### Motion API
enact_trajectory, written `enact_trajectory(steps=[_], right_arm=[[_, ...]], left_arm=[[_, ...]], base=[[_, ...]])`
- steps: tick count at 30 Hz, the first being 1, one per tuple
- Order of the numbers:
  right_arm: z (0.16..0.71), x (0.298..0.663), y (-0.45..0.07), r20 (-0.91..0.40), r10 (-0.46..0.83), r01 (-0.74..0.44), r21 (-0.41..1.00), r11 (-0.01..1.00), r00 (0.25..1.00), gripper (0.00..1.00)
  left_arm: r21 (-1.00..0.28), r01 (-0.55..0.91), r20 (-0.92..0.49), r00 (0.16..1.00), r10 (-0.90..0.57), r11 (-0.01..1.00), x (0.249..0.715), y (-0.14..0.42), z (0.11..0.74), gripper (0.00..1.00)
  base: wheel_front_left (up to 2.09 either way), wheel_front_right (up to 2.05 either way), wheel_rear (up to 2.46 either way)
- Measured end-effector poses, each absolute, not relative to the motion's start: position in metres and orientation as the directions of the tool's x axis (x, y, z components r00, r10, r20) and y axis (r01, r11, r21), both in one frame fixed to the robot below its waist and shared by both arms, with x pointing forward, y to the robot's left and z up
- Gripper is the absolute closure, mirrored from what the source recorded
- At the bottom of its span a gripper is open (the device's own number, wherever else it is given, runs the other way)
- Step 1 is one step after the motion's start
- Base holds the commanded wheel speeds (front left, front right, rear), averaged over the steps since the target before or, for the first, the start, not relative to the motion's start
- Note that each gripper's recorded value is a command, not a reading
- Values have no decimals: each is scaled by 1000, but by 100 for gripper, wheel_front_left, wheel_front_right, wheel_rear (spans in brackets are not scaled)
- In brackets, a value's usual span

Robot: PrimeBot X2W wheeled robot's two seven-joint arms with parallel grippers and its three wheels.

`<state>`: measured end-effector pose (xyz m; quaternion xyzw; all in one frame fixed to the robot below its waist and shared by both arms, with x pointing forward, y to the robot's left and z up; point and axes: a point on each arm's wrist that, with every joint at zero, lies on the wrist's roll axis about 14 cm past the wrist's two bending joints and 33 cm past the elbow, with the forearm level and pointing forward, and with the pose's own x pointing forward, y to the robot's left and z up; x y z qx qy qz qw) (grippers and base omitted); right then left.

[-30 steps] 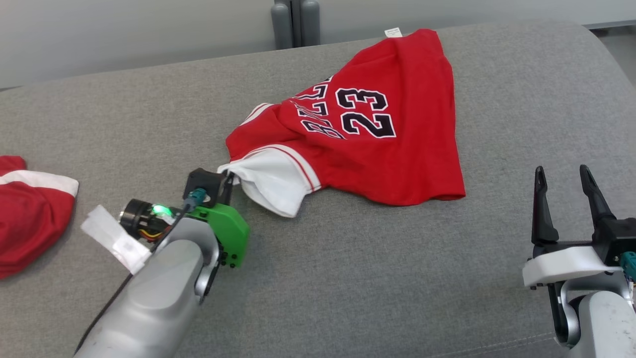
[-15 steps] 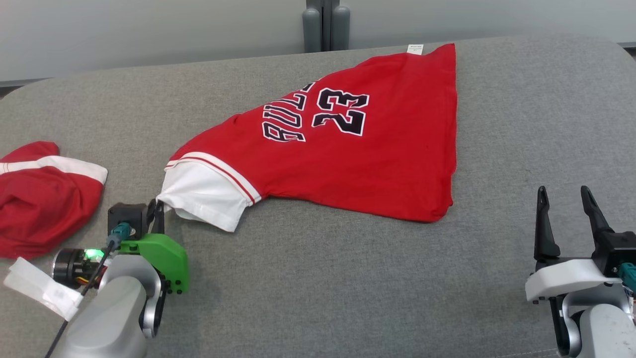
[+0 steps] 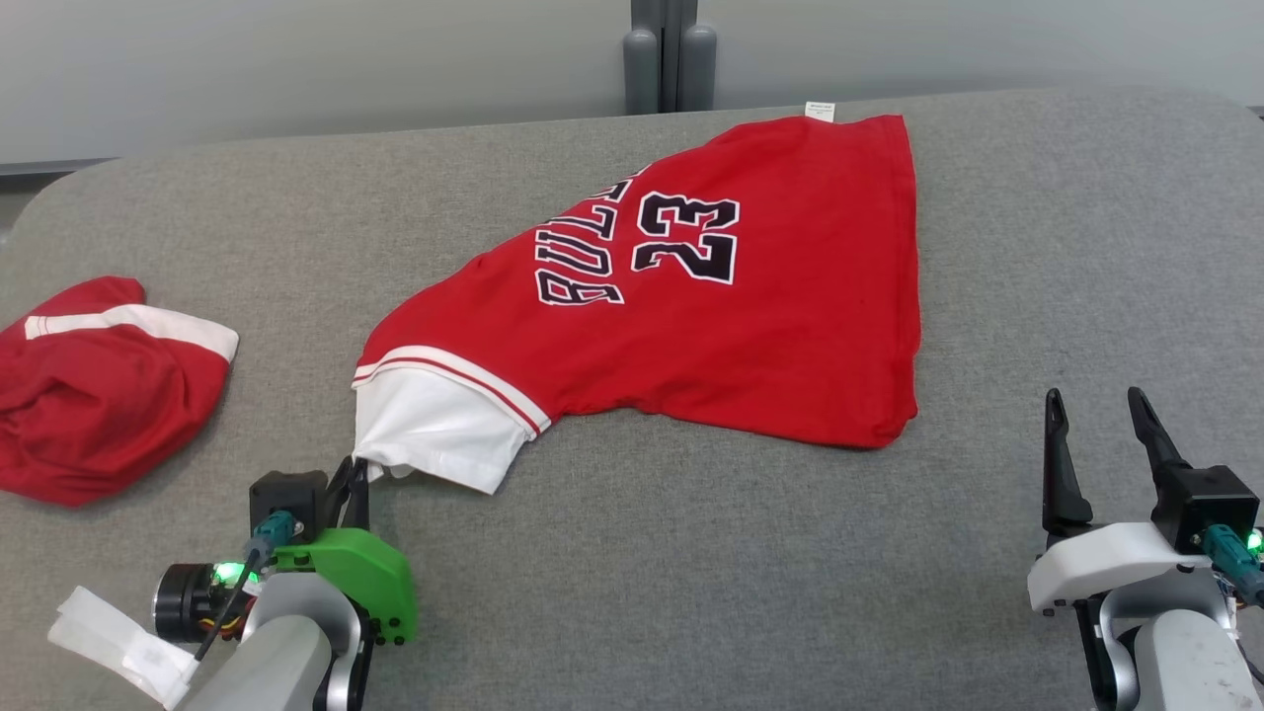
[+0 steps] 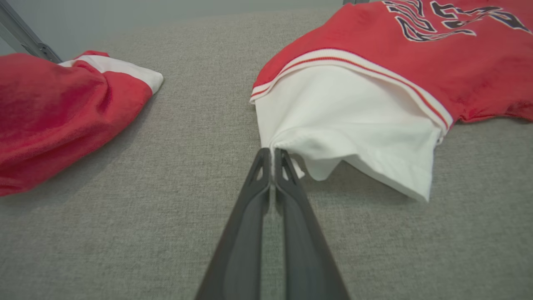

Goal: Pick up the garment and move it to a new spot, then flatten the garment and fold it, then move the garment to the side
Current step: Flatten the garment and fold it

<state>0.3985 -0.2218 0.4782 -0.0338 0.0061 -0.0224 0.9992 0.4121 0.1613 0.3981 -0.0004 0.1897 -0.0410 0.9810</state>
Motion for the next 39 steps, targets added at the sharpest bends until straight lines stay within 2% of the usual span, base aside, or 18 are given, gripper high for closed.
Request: enact_trajectory(steps=[1, 2, 16, 23, 37, 38, 39], right_arm=[[478, 399, -221, -10, -43, 42, -67, 997, 999, 0], [479, 399, -220, -9, -41, 40, -66, 997, 999, 0], [469, 395, -211, -55, -18, 15, -54, 998, 998, 0], [439, 394, -193, -165, 31, -38, -39, 999, 986, 0], [390, 431, -128, -379, 196, -214, -4, 977, 904, 0], [388, 434, -126, -388, 202, -220, -3, 975, 899, 20], [387, 436, -124, -397, 205, -225, -3, 974, 895, 51]], left_arm=[[-19, 78, -368, 927, -79, 997, 411, 162, 399, 52], [-24, 75, -357, 931, -79, 997, 410, 162, 402, 0], [-95, -1, -185, 983, -17, 995, 394, 176, 452, 0], [-155, -38, -136, 991, 17, 987, 377, 174, 467, 0], [-149, -69, -134, 990, 49, 986, 371, 181, 465, 0], [-148, -70, -135, 990, 50, 986, 371, 182, 464, 0], [-146, -70, -135, 990, 50, 987, 371, 182, 464, 0]], base=[[0, 0, 0], [0, 0, 0], [0, 0, 0], [0, 0, 0], [0, 0, 0], [0, 0, 0], [0, 0, 0]])
